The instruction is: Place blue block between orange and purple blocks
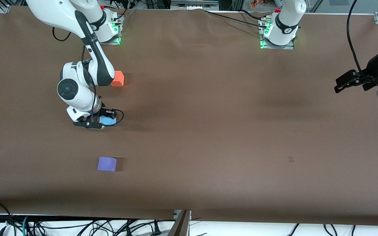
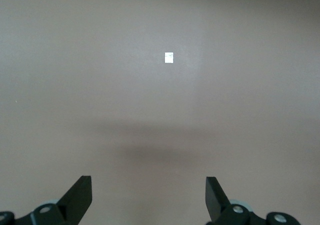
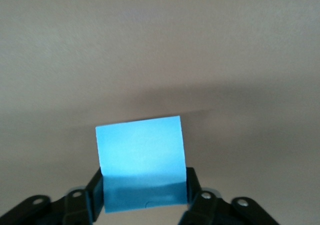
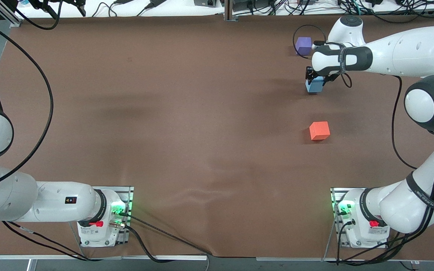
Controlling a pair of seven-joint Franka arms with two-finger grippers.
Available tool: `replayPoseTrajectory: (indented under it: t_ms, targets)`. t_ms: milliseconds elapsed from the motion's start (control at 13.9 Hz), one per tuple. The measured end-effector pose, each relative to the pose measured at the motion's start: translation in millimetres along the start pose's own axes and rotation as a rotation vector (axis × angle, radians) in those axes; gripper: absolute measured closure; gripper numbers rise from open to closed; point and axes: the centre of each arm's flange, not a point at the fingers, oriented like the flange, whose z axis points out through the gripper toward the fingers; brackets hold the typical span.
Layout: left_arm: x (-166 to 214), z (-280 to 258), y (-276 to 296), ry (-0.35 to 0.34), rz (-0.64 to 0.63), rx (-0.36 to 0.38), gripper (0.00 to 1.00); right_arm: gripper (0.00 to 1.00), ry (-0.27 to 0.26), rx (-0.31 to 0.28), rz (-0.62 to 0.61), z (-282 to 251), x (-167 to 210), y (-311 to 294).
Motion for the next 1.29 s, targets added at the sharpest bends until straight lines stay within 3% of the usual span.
replayPoseTrajectory:
  t_ms: [215,574,933,1148,1292]
  targets:
    - [0.0,-0.1,0.1,0.000,0.000,0.000,0.00,0.01,0.011,0.015,-0.006,-33.4,14.3,-9.3]
    - [0.1,-0.1,0.3,0.000,0.001,0.000,0.00,0.00,-0.025,0.009,-0.087,-129.8,50.9,-24.3]
    - [0.1,-0.2,0.4,0.001,0.001,0.000,0.00,0.00,-0.048,-0.060,-0.242,-232.9,82.2,35.2]
    - [0.1,-0.2,0.5,0.000,0.001,0.000,0.00,0.00,-0.063,-0.064,-0.345,-282.8,83.8,69.7]
    - [0.1,-0.3,0.6,0.001,0.001,0.000,0.00,0.00,-0.045,-0.048,-0.361,-313.8,73.8,78.2]
